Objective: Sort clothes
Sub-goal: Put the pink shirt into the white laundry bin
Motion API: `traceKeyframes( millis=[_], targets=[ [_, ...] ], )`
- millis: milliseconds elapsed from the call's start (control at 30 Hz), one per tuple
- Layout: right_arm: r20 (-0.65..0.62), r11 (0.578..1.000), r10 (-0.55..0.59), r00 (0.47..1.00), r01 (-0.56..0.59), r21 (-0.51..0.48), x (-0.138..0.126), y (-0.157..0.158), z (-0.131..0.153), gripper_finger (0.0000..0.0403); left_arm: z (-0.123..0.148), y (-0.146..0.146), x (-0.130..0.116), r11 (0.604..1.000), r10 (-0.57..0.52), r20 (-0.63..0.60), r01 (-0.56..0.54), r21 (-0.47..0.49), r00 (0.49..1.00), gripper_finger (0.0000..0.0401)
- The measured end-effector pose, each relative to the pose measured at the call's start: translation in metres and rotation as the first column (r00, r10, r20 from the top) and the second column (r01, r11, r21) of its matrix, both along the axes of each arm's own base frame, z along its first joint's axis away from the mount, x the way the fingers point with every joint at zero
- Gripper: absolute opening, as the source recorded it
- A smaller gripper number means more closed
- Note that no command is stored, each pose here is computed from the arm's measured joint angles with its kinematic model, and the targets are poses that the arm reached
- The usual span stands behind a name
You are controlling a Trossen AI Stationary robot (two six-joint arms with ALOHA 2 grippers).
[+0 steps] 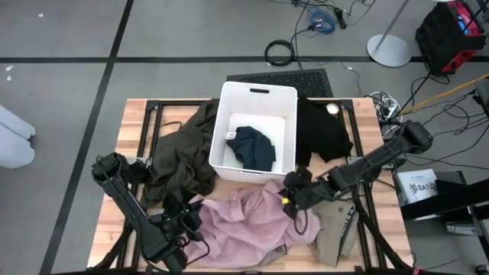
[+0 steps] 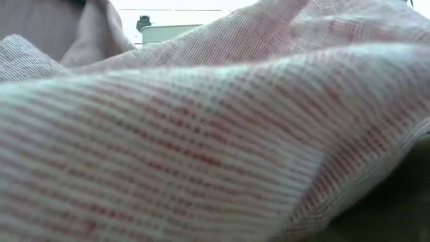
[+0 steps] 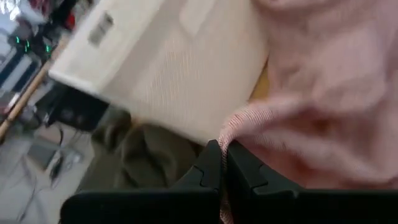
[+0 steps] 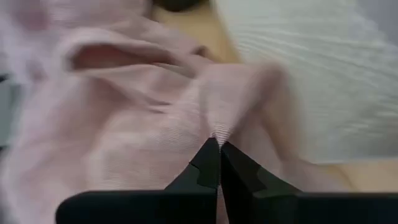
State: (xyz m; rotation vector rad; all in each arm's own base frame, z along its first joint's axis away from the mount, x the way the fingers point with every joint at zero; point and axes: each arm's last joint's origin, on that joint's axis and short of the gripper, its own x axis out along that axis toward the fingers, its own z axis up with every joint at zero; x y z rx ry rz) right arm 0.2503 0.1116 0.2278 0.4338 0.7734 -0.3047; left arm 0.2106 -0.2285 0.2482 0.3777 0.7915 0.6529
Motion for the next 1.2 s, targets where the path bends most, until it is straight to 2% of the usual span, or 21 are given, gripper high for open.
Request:
traceKeyframes(
  millis=[167, 300, 400, 533, 767, 933, 1200],
  targets=[
    [-0.032, 0.998, -0.031, 0.999, 0.03, -0.048, -0.003, -0.01, -0.01, 0.0, -0.03, 0.008, -0.002, 0.998, 0.046, -0.069, -0.048, -0.036, 0.997, 0.0007],
    [-0.05, 0.997, -0.014, 0.999, 0.01, -0.073, -0.004, -0.011, -0.011, 0.0, -0.048, 0.015, 0.001, 0.992, 0.082, -0.107, -0.091, -0.085, 0.991, 0.0007],
    [-0.105, 0.996, -0.016, 0.994, 0.007, -0.089, -0.008, -0.013, -0.013, 0.0, -0.058, 0.018, 0.005, 0.99, 0.07, -0.145, -0.087, -0.111, 0.987, 0.0007],
    [-0.201, 0.996, -0.064, 0.977, 0.049, -0.079, -0.016, -0.018, -0.017, 0.0, -0.061, 0.024, 0.01, 0.992, 0.062, -0.188, -0.082, -0.1, 0.98, 0.0007],
    [-0.221, 0.998, -0.05, 0.974, 0.041, -0.045, -0.011, -0.029, -0.017, 0.001, -0.061, 0.038, 0.024, 0.992, 0.081, -0.216, -0.099, -0.075, 0.973, 0.0007],
    [-0.24, 1.0, -0.002, 0.971, -0.001, -0.01, -0.007, -0.037, -0.016, 0.0073, -0.063, 0.041, 0.034, 0.995, 0.042, -0.225, -0.062, -0.084, 0.974, 0.0007],
    [-0.218, 1.0, -0.027, 0.976, 0.029, 0.006, -0.008, -0.032, -0.016, 0.0235, -0.064, 0.036, 0.038, 0.987, 0.014, -0.212, -0.047, -0.152, 0.977, 0.0011]
  ],
)
